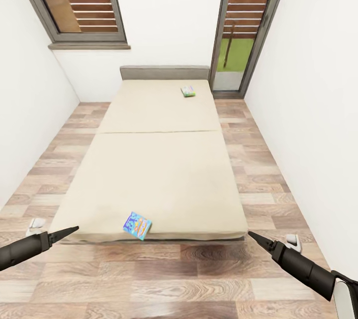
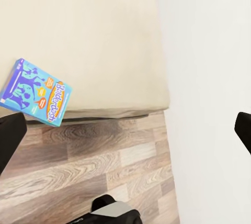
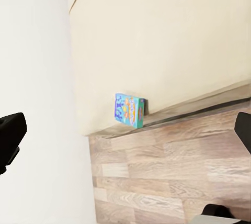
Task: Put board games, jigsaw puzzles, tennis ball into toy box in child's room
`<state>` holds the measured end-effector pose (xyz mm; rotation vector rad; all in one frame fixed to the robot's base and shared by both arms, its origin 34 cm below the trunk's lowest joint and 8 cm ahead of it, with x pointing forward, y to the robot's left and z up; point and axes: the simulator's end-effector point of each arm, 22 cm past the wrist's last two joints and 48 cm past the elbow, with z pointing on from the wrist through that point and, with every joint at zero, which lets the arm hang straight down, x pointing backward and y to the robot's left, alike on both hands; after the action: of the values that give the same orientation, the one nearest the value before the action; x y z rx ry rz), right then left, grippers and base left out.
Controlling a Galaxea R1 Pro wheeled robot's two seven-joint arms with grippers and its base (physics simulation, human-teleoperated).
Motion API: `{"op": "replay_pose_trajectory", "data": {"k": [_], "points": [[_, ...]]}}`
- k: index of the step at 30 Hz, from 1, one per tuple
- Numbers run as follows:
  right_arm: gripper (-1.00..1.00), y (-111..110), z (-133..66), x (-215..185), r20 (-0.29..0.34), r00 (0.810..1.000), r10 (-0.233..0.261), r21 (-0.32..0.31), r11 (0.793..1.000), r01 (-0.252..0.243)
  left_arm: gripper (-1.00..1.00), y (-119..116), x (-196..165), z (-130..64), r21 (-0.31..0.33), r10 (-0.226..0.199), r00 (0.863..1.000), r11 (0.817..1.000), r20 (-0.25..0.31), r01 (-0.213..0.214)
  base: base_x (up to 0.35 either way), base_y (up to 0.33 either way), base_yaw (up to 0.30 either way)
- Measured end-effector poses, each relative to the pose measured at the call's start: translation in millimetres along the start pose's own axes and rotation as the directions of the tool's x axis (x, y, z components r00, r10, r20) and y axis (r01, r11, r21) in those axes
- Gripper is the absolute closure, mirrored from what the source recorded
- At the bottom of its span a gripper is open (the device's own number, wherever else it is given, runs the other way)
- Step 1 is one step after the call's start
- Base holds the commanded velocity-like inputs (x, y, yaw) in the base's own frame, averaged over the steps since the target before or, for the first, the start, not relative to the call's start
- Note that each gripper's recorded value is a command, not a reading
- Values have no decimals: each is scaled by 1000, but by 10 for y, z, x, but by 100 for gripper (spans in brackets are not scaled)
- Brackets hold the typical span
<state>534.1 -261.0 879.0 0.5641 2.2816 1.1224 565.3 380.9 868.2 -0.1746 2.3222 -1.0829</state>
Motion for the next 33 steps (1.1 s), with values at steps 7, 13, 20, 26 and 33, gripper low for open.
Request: {"op": "replay_pose_trajectory", "data": {"k": [7, 13, 20, 26, 33], "points": [[-100, 40, -15, -23, 7, 1000, -6, -6, 1000, 6, -100, -37, -36, -19, 4, 7, 1000, 1000, 8, -7, 0, 0, 0], [-100, 76, -29, -44, 13, 1000, -13, -11, 1000, 13, -100, -71, -62, -31, 8, 13, 1000, 1000, 14, -13, 0, 0, 0], [-100, 108, -42, -63, 19, 1000, -19, -14, 1000, 19, -100, -106, -96, -49, 11, 20, 1000, 1000, 22, -20, 0, 0, 0], [-100, 140, -56, -81, 25, 999, -24, -18, 1000, 24, -100, -138, -126, -66, 14, 27, 999, 1000, 29, -27, 0, 0, 0], [-100, 149, -70, -98, 30, 999, -28, -12, 1000, 28, -100, -177, -156, -83, 18, 34, 999, 999, 35, -34, 0, 0, 0]]}}
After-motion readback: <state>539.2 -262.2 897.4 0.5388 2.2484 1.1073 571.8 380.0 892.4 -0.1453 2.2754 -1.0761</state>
